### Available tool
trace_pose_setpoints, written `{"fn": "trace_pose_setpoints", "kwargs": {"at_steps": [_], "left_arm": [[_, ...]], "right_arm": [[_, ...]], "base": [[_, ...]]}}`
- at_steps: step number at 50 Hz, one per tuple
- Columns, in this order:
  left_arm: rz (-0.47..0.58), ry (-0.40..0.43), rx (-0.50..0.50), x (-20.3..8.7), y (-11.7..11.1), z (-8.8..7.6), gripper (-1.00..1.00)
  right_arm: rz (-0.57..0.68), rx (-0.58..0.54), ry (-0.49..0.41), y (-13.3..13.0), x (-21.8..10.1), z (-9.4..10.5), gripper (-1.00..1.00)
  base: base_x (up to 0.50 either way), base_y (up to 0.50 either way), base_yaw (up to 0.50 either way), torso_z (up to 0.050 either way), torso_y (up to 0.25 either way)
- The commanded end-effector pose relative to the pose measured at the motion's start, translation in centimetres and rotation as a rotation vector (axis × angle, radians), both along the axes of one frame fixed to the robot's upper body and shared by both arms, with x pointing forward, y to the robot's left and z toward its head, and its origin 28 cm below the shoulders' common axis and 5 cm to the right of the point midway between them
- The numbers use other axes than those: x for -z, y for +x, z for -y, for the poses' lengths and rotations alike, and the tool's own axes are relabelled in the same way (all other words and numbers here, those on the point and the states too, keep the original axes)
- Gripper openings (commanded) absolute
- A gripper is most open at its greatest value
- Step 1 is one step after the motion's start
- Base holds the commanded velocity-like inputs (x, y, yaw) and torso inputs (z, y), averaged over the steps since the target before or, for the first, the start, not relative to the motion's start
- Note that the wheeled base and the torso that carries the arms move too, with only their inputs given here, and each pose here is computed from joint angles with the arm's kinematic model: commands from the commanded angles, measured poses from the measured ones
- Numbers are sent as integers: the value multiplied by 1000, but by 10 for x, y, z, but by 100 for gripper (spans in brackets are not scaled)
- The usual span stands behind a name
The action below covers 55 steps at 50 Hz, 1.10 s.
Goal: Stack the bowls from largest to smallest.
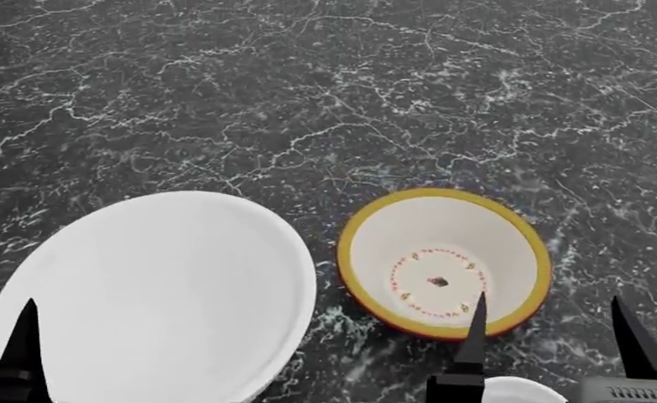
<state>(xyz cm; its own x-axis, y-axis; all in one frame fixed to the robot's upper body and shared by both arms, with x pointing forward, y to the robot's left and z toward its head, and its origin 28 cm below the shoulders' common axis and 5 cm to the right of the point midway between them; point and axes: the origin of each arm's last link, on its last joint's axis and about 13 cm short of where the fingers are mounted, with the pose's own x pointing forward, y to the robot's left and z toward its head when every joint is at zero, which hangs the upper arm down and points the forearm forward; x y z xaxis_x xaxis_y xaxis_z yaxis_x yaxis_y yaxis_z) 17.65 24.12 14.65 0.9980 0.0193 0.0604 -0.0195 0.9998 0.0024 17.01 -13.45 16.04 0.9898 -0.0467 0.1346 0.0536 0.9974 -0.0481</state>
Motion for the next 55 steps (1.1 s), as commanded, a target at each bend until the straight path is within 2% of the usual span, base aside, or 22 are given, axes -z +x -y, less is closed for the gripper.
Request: {"fn": "trace_pose_setpoints", "kwargs": {"at_steps": [1,5,8,11,13,18,19,20,22,26,27,29,31,35,36,55], "left_arm": [[14,3,-25,-7,-3,-5,100],[24,5,-30,-12,-6,-6,100],[23,10,-23,-12,-7,-6,100],[23,5,-25,-13,-9,-8,100],[29,15,-18,-14,-9,-8,100],[40,15,-23,-18,-12,-12,100],[43,19,-25,-19,-13,-13,100],[43,16,-27,-19,-14,-15,100],[44,12,-29,-19,-13,-15,100],[36,19,-12,-18,-14,-14,100],[33,20,-11,-17,-14,-14,100],[33,16,-17,-18,-14,-16,100],[33,18,-15,-18,-15,-17,100],[28,30,-18,-16,-17,-17,100],[29,32,-19,-17,-17,-17,100],[22,32,-31,-17,-18,-21,100]], "right_arm": [[14,19,4,0,-3,4,100],[12,28,5,-2,-6,4,100],[-37,56,24,-2,-7,6,100],[-68,41,39,-4,-13,8,100],[-88,35,-2,-1,-21,11,100],[-172,2,-30,27,-54,25,100],[-187,-1,-13,35,-60,29,100],[-228,14,51,44,-64,34,100],[-267,-23,60,52,-73,34,100],[-387,-58,2,76,-86,38,100],[-389,-36,39,80,-87,39,100],[-431,-35,34,91,-90,40,100],[-487,-58,73,99,-91,41,100],[-551,-11,50,118,-85,46,100],[-561,11,15,122,-83,48,100],[-730,12,114,141,-51,55,100]], "base": [[383,31,0,0,0],[288,26,0,0,0],[0,0,0,0,0],[0,0,0,0,0],[0,0,0,0,0],[0,0,0,0,0],[0,0,0,0,0],[0,0,0,0,0],[0,0,0,0,0],[0,0,0,0,0],[0,0,0,0,0],[0,0,0,0,0],[0,0,0,0,0],[0,0,0,0,0],[0,0,0,0,0],[0,0,0,0,0]]}}
